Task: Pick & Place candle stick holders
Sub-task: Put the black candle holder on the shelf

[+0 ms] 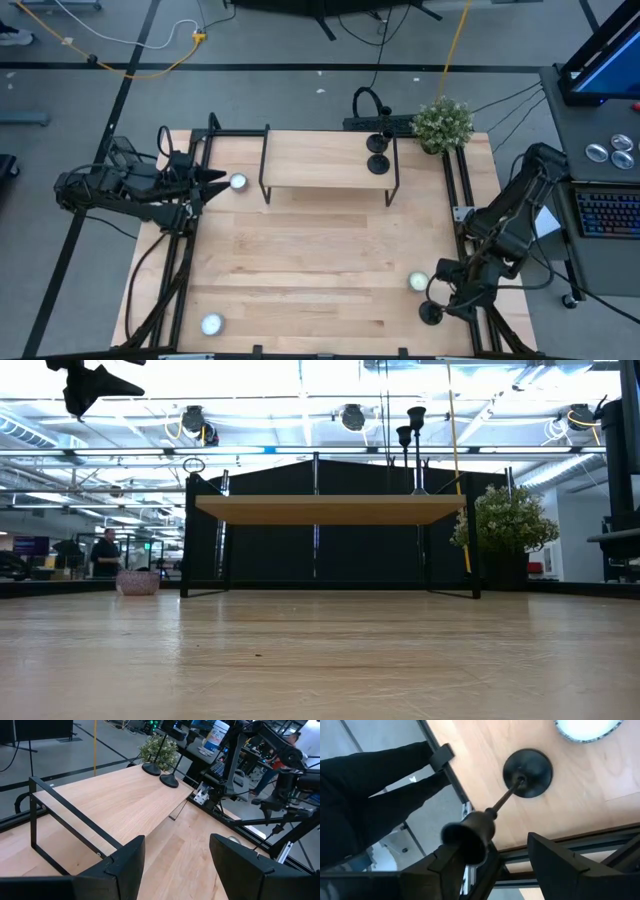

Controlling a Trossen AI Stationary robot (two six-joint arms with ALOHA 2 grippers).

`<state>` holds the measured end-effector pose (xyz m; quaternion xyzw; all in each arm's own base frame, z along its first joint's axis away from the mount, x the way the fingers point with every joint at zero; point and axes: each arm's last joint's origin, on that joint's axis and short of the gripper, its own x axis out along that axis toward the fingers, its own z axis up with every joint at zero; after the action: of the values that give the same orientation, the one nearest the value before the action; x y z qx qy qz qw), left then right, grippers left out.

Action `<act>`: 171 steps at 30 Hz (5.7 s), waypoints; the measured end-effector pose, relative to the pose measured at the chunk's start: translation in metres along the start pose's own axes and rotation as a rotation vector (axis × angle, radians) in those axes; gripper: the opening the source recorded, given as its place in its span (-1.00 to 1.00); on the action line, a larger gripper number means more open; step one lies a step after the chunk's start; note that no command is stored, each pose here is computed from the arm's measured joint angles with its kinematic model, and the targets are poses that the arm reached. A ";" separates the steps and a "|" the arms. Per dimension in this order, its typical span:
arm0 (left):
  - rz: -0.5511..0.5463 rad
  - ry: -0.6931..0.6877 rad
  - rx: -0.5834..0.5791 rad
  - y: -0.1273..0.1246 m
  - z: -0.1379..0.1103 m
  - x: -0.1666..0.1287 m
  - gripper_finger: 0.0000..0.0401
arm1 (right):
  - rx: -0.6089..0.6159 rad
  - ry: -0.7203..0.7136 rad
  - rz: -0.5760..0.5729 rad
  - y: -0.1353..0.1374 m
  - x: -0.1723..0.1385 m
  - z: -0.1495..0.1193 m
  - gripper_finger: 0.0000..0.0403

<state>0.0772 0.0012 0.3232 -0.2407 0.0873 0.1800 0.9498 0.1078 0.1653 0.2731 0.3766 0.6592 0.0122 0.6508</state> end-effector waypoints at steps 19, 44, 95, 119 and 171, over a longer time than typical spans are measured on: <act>0.000 -0.001 -0.006 0.000 0.000 0.000 0.15 | 0.007 -0.008 -0.038 -0.013 0.015 0.004 -0.49; -0.016 -0.036 0.028 -0.022 0.006 0.033 0.15 | -0.090 -0.152 0.371 0.014 -0.010 0.036 -0.95; -0.491 0.600 0.222 -0.153 -0.006 0.227 0.15 | -0.321 -0.782 0.455 0.017 -0.065 0.217 -0.95; -0.488 0.615 0.161 -0.151 -0.016 0.245 -0.08 | -0.319 -0.800 0.454 0.018 -0.066 0.217 -0.95; -0.146 0.137 0.336 -0.108 0.068 0.221 -0.93 | -0.241 -0.697 0.172 0.003 -0.065 0.168 -0.96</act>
<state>0.3271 0.0125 0.3729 -0.0961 0.1627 0.0766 0.9790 0.2463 0.0547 0.3043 0.3329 0.3578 0.0152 0.8723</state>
